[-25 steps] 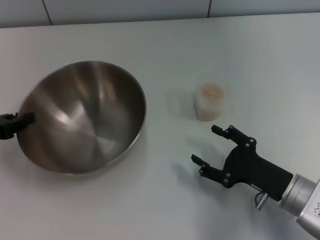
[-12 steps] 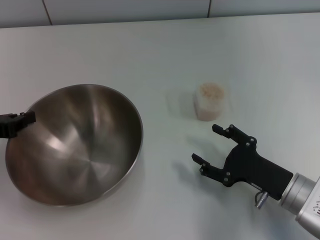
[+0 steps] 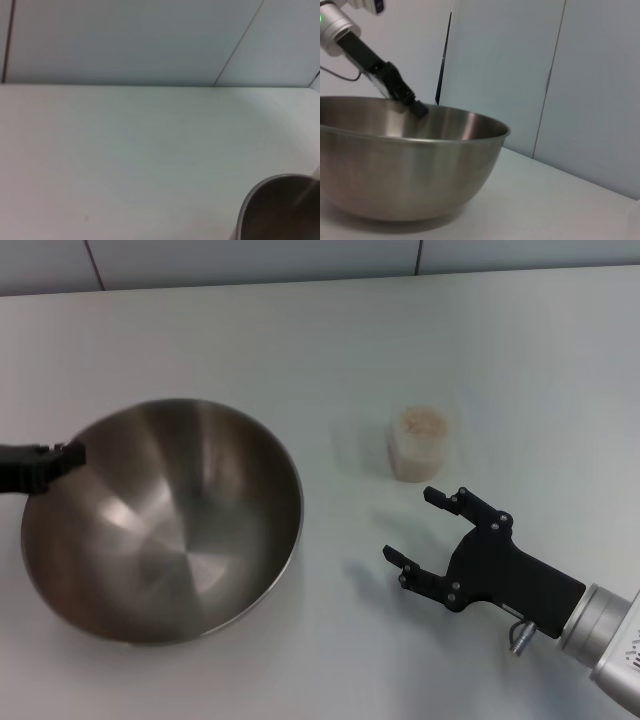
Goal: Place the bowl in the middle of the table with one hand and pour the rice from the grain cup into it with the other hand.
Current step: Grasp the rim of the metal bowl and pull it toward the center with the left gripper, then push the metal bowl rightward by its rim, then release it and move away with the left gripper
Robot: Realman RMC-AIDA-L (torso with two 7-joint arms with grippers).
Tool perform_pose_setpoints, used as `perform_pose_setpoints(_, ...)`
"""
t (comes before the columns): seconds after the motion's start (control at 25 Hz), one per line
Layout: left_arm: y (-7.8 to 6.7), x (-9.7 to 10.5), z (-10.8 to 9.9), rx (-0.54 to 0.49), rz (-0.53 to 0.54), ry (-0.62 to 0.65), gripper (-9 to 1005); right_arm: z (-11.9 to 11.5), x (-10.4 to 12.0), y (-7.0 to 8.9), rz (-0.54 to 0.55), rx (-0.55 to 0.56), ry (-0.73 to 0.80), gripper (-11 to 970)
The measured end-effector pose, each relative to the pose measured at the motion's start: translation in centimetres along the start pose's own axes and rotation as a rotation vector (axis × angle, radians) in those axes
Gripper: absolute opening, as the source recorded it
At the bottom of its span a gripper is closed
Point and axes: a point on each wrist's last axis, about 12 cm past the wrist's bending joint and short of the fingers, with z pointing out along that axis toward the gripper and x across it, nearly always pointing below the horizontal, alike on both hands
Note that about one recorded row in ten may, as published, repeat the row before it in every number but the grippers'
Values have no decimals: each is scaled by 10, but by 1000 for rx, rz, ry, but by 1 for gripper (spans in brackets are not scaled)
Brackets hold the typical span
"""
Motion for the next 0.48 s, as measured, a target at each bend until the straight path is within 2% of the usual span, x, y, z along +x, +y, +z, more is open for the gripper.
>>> perform_pose_setpoints(0.12, -4, -13, 3, 9, 27, -8, 35, 0, 0, 0, 0, 0, 1, 809)
perform_pose_setpoints(0.44, -9, -25, 8, 29, 47, -12, 48, 0, 0, 0, 1, 0, 0, 809)
perform_pose_setpoints(0.48, -14, -38, 13, 47, 72, -15, 50, 0, 0, 0, 1, 0, -1, 809)
